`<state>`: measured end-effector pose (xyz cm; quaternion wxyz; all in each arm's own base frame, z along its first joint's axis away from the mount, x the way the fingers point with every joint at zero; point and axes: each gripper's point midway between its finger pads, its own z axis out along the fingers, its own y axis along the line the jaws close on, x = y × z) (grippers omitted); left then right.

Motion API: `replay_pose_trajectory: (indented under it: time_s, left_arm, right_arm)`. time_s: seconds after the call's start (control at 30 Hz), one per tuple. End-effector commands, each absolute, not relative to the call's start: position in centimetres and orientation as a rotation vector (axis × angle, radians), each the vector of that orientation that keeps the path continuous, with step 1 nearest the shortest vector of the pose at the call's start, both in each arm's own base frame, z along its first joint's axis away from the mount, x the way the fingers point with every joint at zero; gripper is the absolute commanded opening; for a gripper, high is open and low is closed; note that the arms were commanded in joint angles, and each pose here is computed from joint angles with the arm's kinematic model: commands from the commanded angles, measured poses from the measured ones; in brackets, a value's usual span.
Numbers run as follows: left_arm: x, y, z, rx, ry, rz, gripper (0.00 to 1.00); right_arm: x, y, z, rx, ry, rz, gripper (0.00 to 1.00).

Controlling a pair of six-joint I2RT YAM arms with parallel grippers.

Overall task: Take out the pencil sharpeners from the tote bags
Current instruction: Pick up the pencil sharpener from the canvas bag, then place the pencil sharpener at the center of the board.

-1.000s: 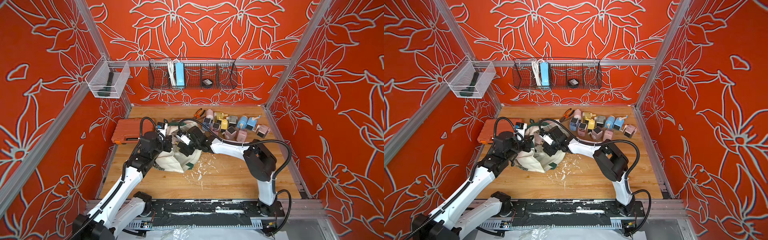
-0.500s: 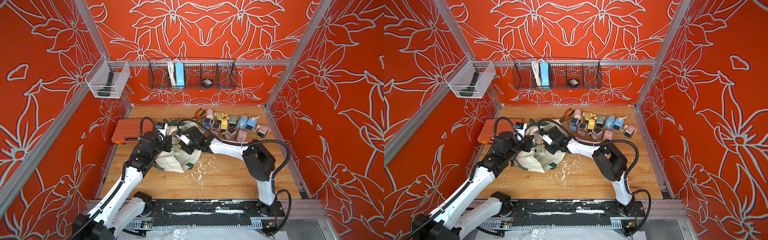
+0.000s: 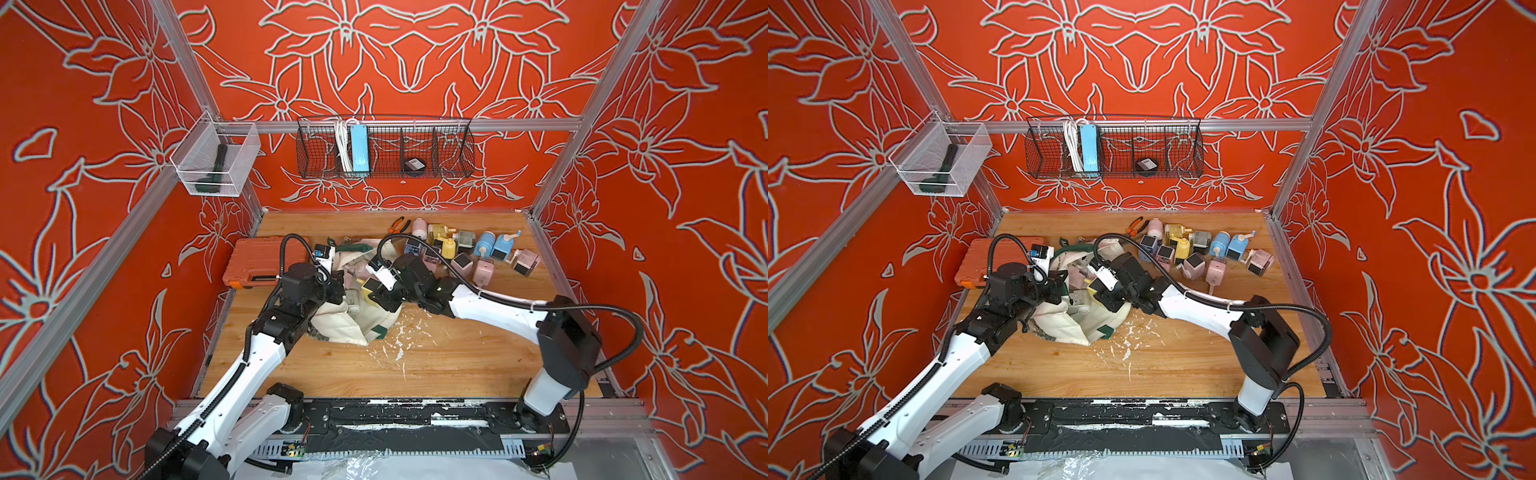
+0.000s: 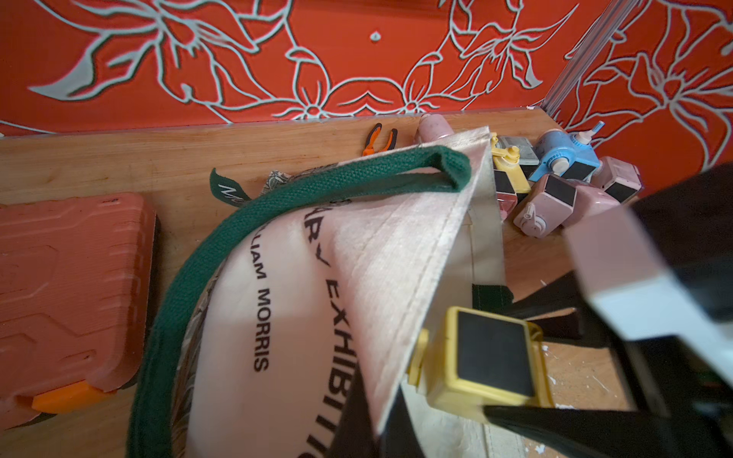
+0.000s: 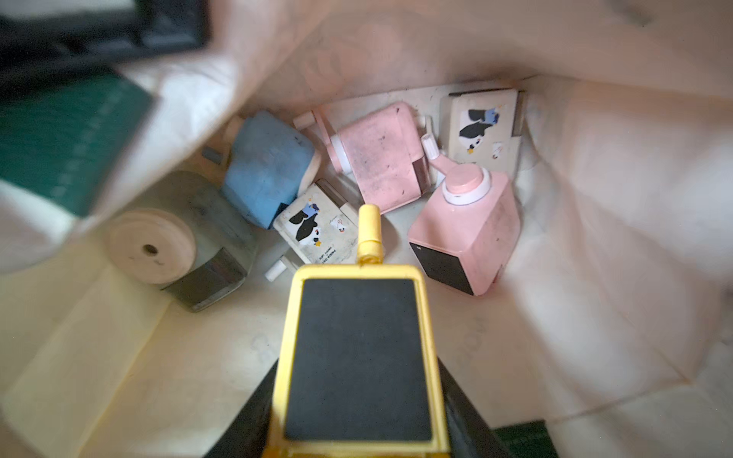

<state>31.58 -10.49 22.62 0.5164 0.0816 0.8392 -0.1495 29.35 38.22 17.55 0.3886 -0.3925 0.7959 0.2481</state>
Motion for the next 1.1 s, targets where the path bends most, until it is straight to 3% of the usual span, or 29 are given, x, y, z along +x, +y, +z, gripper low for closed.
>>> replay_pose_trajectory:
  time_s: [0.0, 0.2, 0.43, 0.7, 1.07]
  left_arm:
    - [30.9, -10.6, 21.5, 0.203, 2.051, -0.364, 0.00]
    - [30.8, -10.6, 21.7, 0.203, 2.044, -0.367, 0.00]
    - [30.8, -10.6, 21.8, 0.203, 2.041, -0.371, 0.00]
    - [30.7, -10.7, 22.0, 0.202, 2.037, -0.374, 0.00]
    - [30.7, -10.8, 21.9, 0.207, 2.036, -0.383, 0.00]
  right_arm:
    - [29.2, 36.5, 21.0, -0.896, 1.955, 0.630, 0.37]
    - [30.0, 30.2, 24.0, -0.736, 1.925, 0.517, 0.35]
    - [34.2, 18.7, 27.3, -0.270, 1.928, 0.319, 0.35]
    - [36.6, 6.2, 25.8, 0.249, 1.991, 0.027, 0.35]
    - [37.1, -0.4, 21.4, 0.512, 2.033, -0.123, 0.35]
